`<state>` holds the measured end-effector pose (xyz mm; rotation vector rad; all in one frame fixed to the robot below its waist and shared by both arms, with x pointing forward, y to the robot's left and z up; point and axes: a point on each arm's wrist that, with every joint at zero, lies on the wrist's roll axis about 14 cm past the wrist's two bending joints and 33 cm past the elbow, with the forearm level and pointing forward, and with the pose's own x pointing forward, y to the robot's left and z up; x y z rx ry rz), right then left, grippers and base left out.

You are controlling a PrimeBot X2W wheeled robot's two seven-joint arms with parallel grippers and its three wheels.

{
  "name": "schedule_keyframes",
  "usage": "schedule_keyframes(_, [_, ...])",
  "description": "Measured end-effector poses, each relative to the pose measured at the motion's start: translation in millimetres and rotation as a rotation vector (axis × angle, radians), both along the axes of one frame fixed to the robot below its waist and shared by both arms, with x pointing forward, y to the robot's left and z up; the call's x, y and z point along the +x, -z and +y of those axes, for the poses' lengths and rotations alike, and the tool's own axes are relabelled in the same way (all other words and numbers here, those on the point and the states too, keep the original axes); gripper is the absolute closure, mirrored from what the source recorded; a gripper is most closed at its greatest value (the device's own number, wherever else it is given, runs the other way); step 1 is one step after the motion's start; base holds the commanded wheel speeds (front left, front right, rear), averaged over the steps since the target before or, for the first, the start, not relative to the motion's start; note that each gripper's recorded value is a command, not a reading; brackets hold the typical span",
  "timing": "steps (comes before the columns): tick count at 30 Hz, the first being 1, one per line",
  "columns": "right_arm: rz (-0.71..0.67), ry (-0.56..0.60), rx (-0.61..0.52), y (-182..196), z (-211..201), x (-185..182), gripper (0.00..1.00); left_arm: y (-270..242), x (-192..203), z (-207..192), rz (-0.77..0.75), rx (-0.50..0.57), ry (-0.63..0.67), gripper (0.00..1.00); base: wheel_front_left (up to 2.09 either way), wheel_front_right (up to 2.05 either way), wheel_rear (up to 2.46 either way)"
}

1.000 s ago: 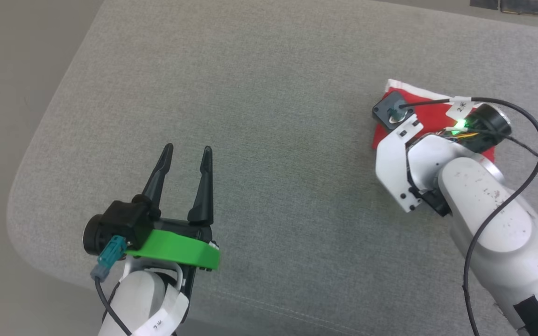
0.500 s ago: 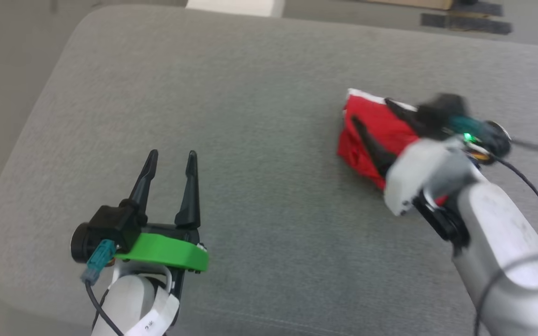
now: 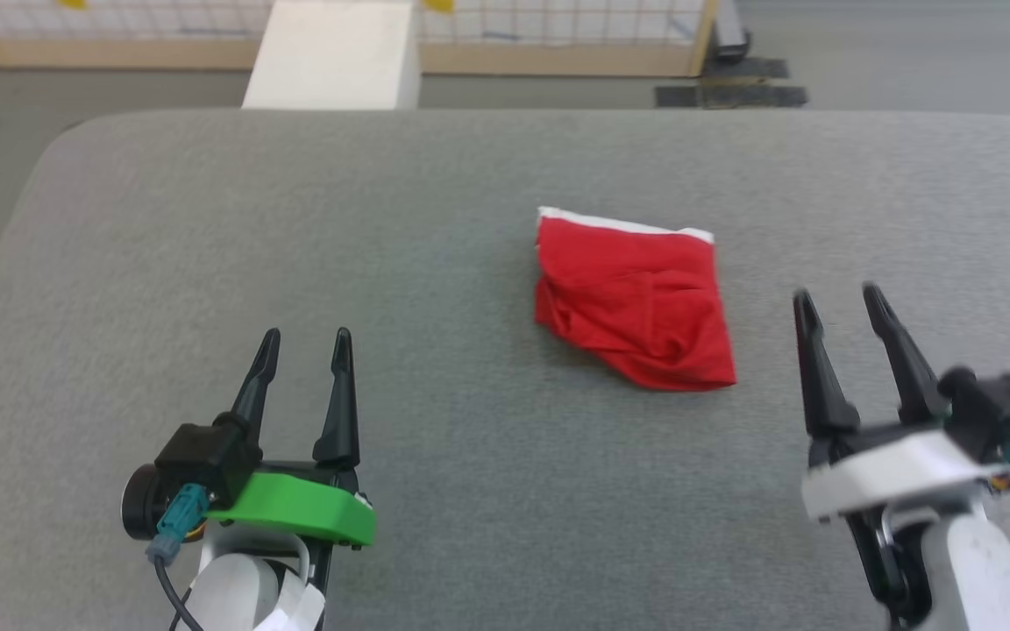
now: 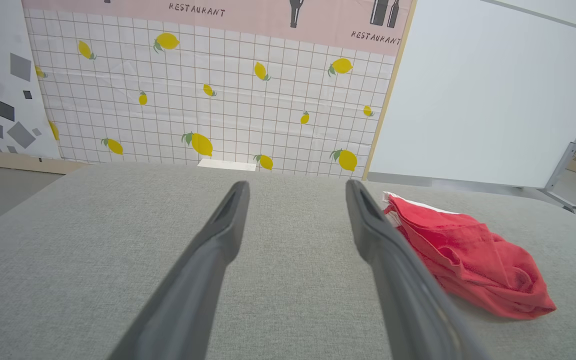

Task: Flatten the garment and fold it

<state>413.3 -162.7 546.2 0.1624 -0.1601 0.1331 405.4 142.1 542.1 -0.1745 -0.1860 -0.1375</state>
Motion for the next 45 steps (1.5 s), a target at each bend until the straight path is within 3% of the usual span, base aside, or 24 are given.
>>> schedule_keyframes(14, [0.07,0.129,-0.081,30,-40,-55,0.0,-5,-14,-15,-0.013,0.002,0.046,0.0,0.0,0.0,0.0])
schedule_keyframes(30, [0.108,0.089,-0.067,31,-27,-48,0.0,2,-18,-9,0.01,0.008,0.025,0.0,0.0,0.0,0.0])
schedule_keyframes(34, [0.21,0.072,0.147,39,-28,-23,0.0,7,-15,-7,0.023,0.007,0.019,0.0,0.0,0.0,0.0])
schedule_keyframes(39, [0.391,0.01,0.545,49,-29,21,0.0,11,-10,-2,0.032,0.007,0.007,0.0,0.0,0.0,0.0])
schedule_keyframes(45, [0.753,-0.078,0.797,105,-6,45,0.0,13,-4,10,0.038,0.011,-0.03,0.0,0.0,0.0,0.0])
